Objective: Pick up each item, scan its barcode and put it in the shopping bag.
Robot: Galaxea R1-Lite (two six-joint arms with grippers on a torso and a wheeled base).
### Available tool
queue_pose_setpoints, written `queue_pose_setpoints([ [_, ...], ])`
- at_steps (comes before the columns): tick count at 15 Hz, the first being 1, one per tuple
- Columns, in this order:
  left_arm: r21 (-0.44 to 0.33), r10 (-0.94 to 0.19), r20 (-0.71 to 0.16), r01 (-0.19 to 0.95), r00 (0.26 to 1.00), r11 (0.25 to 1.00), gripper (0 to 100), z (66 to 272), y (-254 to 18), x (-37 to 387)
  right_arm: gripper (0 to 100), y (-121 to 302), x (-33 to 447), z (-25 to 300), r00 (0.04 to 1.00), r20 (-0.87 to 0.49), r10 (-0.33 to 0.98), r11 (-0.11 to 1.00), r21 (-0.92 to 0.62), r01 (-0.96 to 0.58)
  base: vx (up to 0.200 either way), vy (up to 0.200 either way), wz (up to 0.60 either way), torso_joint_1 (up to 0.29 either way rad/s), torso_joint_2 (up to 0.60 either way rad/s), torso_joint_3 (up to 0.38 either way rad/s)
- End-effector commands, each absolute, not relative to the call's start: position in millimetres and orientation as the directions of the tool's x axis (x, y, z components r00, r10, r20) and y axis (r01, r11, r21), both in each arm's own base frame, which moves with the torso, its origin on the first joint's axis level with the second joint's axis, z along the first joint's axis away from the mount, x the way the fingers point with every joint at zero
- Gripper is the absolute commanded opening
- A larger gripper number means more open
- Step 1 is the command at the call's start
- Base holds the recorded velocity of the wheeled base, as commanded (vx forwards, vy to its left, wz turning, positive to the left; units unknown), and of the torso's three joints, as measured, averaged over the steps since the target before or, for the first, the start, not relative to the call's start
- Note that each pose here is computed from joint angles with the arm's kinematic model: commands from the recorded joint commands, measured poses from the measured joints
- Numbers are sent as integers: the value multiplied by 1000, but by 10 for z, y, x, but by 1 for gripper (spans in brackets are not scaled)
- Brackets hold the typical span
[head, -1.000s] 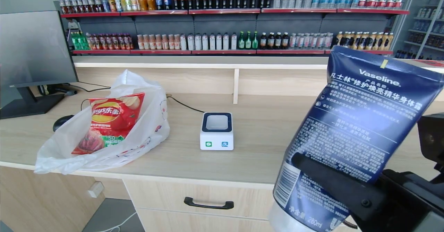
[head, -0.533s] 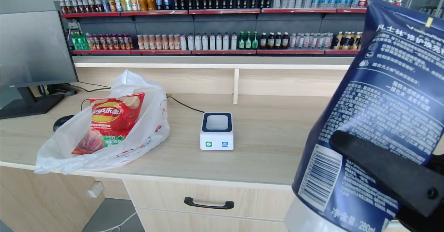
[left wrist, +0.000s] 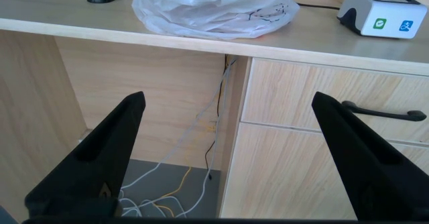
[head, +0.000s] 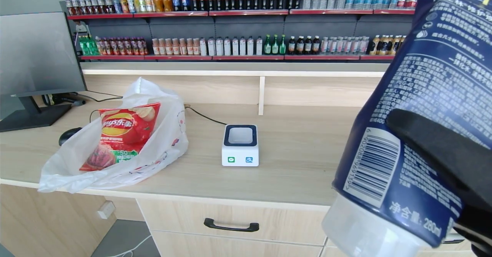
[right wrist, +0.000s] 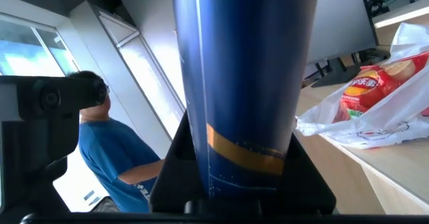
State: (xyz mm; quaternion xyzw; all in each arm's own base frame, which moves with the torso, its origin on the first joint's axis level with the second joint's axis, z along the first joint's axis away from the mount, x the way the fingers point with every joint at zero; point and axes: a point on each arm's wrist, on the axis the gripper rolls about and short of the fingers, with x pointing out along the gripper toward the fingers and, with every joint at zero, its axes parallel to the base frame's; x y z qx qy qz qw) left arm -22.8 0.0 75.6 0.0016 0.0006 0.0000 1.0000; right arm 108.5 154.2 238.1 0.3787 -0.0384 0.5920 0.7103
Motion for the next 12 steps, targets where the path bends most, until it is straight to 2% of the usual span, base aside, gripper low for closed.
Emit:
queue_pose_setpoints([
  [1,3,0,-2,0,1000,1000,100,753,0,-228,0,1546,1087,2391,294,507,810,8,493,-870,0,0,0,0,0,0],
  [12,3,0,0,0,1000,1000,100,757,0,-229,0,1536,1087,2354,301,494,816,16,501,-866,0,0,0,0,0,0],
])
